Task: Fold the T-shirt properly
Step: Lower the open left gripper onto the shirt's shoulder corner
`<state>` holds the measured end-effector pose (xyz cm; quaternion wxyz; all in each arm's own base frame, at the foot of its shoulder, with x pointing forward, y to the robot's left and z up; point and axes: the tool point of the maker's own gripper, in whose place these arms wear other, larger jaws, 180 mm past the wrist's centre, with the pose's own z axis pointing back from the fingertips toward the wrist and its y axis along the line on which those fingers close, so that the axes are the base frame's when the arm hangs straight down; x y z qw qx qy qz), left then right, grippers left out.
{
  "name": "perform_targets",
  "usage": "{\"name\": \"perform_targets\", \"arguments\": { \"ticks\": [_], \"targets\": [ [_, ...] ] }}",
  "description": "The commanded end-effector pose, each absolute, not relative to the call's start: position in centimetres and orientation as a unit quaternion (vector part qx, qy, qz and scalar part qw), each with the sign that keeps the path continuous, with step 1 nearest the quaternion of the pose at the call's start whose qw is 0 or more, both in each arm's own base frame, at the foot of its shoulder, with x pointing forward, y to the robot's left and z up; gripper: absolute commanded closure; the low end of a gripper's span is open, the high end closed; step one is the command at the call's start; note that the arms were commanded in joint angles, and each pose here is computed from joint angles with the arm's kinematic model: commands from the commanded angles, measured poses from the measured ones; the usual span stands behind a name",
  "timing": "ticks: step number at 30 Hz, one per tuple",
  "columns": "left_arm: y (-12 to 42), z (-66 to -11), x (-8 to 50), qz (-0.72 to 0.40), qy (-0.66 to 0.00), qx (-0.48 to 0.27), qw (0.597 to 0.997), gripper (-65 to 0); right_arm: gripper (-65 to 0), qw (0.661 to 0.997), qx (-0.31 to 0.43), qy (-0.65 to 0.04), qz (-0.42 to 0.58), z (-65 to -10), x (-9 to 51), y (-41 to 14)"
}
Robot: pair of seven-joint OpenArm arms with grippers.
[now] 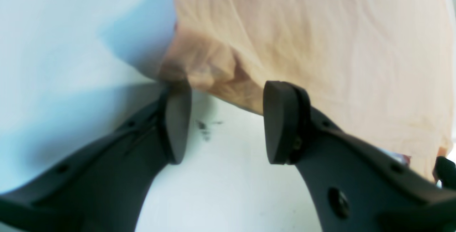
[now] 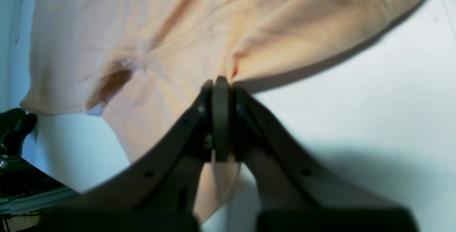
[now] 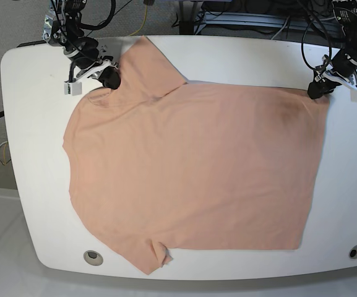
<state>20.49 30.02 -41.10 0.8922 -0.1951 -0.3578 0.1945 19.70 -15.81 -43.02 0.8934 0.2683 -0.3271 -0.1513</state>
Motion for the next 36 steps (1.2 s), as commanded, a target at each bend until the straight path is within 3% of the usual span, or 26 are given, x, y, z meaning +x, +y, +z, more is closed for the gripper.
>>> {"name": "perform_targets", "arguments": {
  "ticks": [1, 8, 18, 27, 36],
  "targets": [
    [31.0, -40.8, 20.4, 0.18, -0.351, -0.18, 0.901, -34.1, 0.0, 0.896, 0.263, -0.327, -0.144, -42.7, 19.7, -16.1],
    [30.6, -39.8, 20.6, 0.152, -0.366, -0.192, 0.898, -34.5, 0.0, 0.896, 0.263, -0.328, -0.143, -42.8, 19.7, -16.1],
    [27.0, -38.2, 20.1, 0.053, -0.356, -0.24, 0.902, 0.0, 0.0, 0.892, 0.267, -0.333, -0.146, -42.4, 19.9, -16.1],
    [28.0, -37.5, 22.0, 0.087, -0.378, -0.229, 0.893, -0.3, 0.0, 0.891, 0.267, -0.338, -0.145, -42.3, 20.3, -16.1],
    [29.5, -39.9, 22.3, 0.16, -0.374, -0.234, 0.883, -9.4, 0.0, 0.891, 0.267, -0.337, -0.147, -42.4, 20.2, -16.2]
  ]
}}
